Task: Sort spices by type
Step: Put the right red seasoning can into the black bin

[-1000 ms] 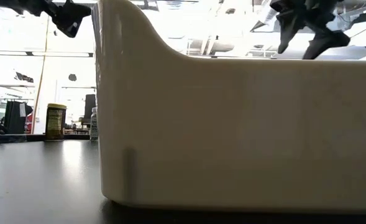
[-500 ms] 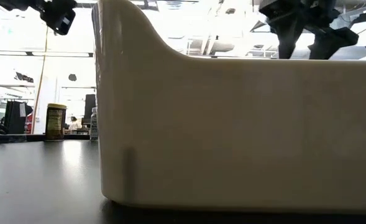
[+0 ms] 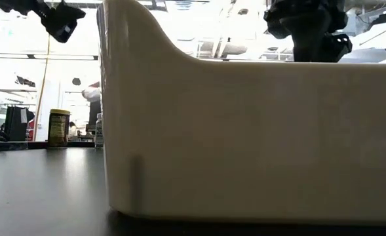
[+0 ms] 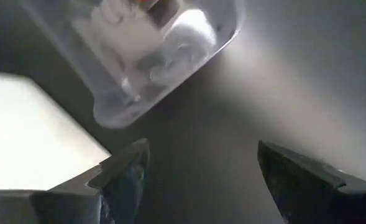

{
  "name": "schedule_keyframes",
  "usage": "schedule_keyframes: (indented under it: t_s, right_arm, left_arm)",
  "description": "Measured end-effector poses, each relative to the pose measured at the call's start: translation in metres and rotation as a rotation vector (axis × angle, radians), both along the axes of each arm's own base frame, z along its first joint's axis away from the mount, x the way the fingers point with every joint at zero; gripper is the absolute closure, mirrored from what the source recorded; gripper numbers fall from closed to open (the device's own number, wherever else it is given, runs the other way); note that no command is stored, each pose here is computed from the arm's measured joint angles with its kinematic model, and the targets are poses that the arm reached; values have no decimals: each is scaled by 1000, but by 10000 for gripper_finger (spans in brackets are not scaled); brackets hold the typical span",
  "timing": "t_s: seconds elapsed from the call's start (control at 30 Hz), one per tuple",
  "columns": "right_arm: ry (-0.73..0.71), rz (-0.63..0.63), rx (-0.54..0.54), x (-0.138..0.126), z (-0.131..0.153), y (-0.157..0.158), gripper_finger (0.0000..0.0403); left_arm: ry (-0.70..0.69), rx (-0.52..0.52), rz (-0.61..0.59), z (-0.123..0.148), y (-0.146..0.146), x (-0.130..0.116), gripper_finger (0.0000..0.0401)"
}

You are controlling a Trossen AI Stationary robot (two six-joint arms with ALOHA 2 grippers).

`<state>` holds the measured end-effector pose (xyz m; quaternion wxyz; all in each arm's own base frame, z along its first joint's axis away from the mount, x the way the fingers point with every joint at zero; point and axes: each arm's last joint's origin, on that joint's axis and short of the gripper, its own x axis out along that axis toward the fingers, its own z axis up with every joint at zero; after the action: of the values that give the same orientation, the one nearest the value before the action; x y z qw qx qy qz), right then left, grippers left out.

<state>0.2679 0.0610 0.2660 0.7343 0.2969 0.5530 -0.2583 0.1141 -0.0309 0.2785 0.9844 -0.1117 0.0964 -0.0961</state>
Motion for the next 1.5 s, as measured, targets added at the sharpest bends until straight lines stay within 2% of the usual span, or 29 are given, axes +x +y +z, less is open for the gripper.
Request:
schedule_keyframes:
  t_s: [0.1, 0.17, 0.47, 0.73, 0.87, 1.1, 1.27, 1.5]
  right_arm:
    - [13, 51, 15, -1, 0, 4, 78]
    - [11, 74, 14, -2, 0, 6, 78]
    - [8, 82, 40, -11, 0, 34, 78]
    - [-7, -54, 111, -21, 1, 62, 78]
    - [-79, -114, 127, -20, 3, 72, 78]
    - [-179, -205, 135, -17, 5, 79, 78]
    - [-171, -215, 143, -19, 7, 81, 78]
    - [-104, -190, 306, -23, 18, 96, 78]
  left_arm:
    - [13, -72, 64, 0, 1, 0, 109]
    - [12, -72, 90, 0, 2, 0, 109]
    - [21, 75, 174, -3, 5, 2, 109]
    - [40, 162, 151, -6, 5, 2, 109]
    - [45, 176, 137, -9, 4, 2, 109]
    - [-39, 116, 42, -36, 2, -2, 109]
    - [-96, 94, 3, -46, 2, -6, 109]
    - [-56, 102, 1, -53, 3, -9, 109]
